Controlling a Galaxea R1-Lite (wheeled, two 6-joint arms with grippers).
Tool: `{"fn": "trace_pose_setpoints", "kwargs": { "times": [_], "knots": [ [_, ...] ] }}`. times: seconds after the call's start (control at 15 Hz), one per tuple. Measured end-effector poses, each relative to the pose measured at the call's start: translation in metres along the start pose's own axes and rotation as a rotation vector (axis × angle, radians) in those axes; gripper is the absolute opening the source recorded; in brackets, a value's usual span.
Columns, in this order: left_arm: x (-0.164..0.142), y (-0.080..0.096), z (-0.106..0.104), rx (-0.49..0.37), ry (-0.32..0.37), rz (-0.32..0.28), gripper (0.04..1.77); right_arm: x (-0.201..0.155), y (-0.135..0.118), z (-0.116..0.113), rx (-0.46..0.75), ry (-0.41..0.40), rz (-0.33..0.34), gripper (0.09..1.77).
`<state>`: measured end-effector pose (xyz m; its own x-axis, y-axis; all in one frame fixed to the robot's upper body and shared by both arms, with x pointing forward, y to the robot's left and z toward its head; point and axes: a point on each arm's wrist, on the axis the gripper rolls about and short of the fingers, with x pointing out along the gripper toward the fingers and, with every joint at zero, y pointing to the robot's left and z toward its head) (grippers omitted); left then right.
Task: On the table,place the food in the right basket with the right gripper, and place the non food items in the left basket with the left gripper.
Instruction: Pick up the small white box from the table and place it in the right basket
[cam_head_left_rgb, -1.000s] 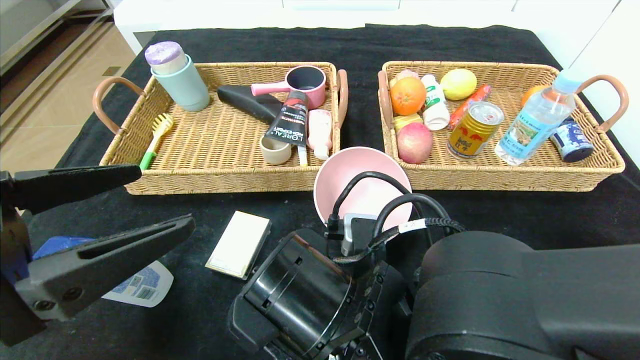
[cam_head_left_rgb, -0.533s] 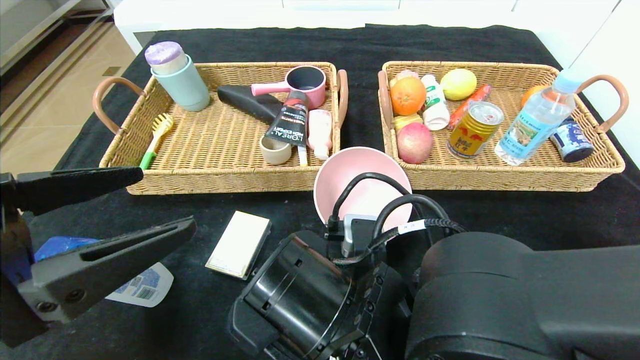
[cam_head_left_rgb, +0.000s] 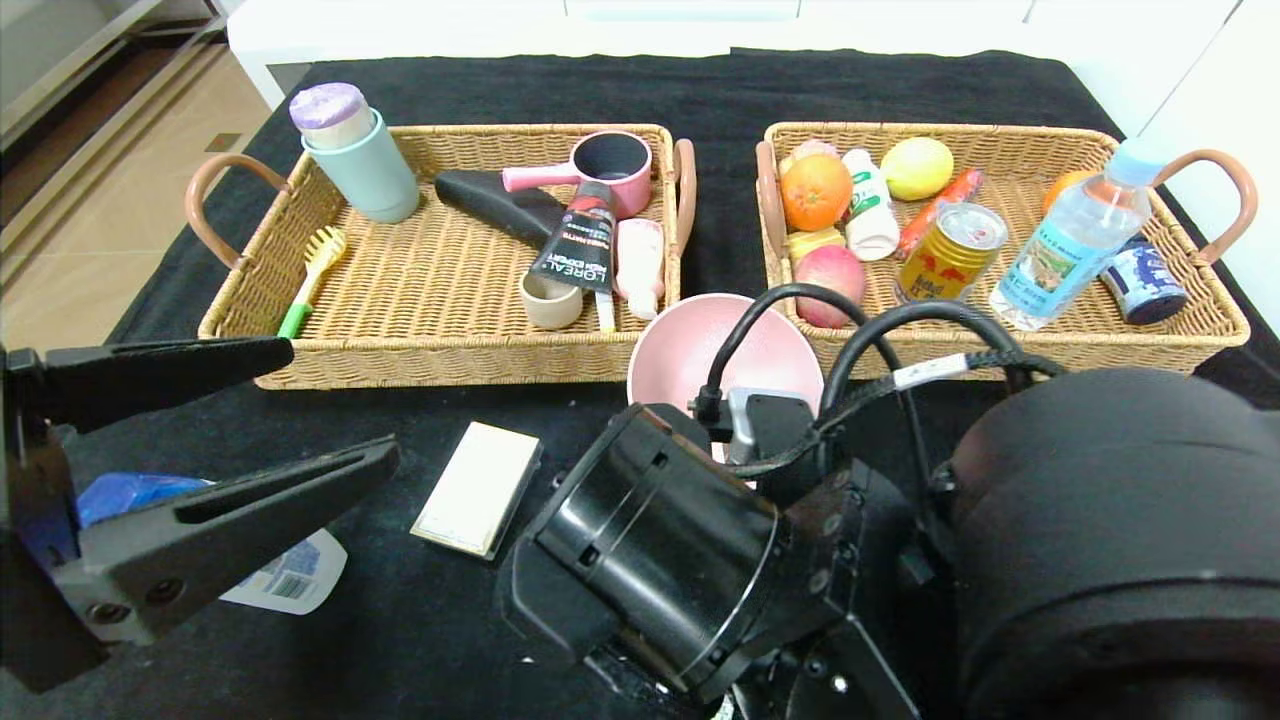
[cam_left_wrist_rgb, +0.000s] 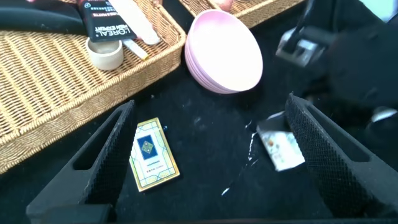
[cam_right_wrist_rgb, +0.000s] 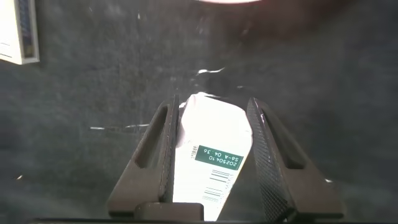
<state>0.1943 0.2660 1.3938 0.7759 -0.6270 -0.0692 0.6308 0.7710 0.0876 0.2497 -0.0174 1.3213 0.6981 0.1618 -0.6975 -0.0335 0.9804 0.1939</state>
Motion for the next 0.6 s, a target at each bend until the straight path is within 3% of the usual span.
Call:
{"fn": "trace_pose_setpoints", "kwargs": {
  "times": [0.27, 0.6],
  "knots": [
    [0.002, 0.0, -0.002, 0.0, 0.012, -0.004, 1.72, -0.016, -0.025, 0.02, -0.041, 0.0, -0.054, 0.8],
    [0.005, -0.001, -0.004, -0.001, 0.026, -0.014, 1.72, -0.039, -0.059, 0.055, -0.105, -0.063, -0.057, 0.8]
  ]
}}
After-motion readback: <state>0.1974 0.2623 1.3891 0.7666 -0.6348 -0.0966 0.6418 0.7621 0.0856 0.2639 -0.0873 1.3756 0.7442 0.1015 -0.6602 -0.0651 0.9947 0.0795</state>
